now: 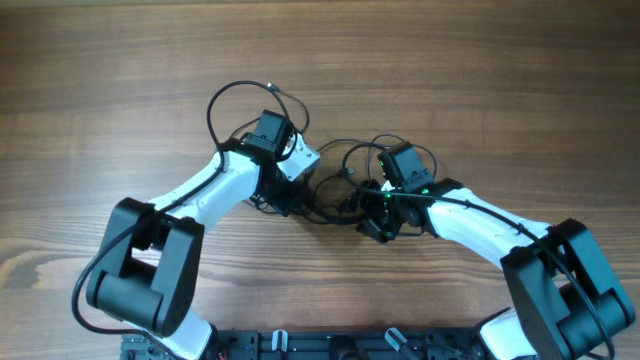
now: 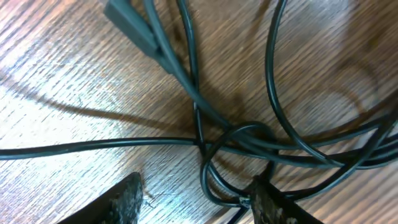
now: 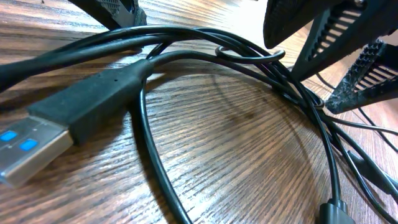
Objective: Untangle cables
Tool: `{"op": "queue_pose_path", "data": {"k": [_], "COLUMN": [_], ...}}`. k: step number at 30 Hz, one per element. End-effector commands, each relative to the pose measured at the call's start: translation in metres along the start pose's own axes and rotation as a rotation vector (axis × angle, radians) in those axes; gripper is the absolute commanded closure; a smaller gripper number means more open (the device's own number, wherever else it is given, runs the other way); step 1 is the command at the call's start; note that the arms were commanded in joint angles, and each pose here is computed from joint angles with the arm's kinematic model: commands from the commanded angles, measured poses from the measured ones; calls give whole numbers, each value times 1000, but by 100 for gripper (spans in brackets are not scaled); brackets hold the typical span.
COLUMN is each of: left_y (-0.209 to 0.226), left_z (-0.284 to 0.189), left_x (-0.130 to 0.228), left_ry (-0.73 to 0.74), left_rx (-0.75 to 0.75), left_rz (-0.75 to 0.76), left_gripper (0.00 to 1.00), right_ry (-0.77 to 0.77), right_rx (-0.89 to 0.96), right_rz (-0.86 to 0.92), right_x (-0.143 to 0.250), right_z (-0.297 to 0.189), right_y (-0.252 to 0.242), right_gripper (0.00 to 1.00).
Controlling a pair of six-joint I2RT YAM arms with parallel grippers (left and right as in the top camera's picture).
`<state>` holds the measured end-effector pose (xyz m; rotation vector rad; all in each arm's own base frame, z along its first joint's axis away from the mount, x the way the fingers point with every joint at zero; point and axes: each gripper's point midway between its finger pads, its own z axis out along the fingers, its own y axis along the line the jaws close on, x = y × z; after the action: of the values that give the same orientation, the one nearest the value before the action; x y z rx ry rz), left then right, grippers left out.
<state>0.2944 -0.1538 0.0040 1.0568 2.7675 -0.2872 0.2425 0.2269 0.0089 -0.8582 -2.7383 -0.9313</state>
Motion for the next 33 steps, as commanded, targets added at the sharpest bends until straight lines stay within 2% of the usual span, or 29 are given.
{"op": "queue_pose_path", "data": {"k": [1, 4, 11, 16, 21, 24, 26, 28, 33], "left_y": [8, 20, 19, 1, 0, -2, -7, -3, 9], "left_z": [-7, -8, -7, -3, 19, 14, -4, -19, -20], "left_x": [6, 12, 12, 9, 29, 19, 0, -6, 4], "left_ry": [-21, 2, 2, 16, 120, 83, 7, -34, 2], "left_rx": [37, -12, -11, 2, -56, -41, -19, -55, -123], "left_rz": [-79, -95, -142, -88, -75, -71, -62, -56, -119], "left_gripper": [41, 44, 46, 46, 44, 44, 43, 43, 42], "right_ry": [-21, -20, -20, -20, -19, -20, -20, -20, -20], "right_rx": [66, 67, 67, 66, 67, 67, 67, 67, 67], "right_rz": [21, 19, -1, -1, -1, -1, -1, -1, -1], "right_x": [-4, -3, -4, -4, -3, -4, -4, -4, -4], "right_z": [8, 8, 8, 8, 8, 8, 8, 8, 8], "right_y": [-21, -21, -21, -21, -21, -21, -21, -21, -21], "right_gripper": [37, 37, 37, 37, 38, 38, 39, 38, 38]}}
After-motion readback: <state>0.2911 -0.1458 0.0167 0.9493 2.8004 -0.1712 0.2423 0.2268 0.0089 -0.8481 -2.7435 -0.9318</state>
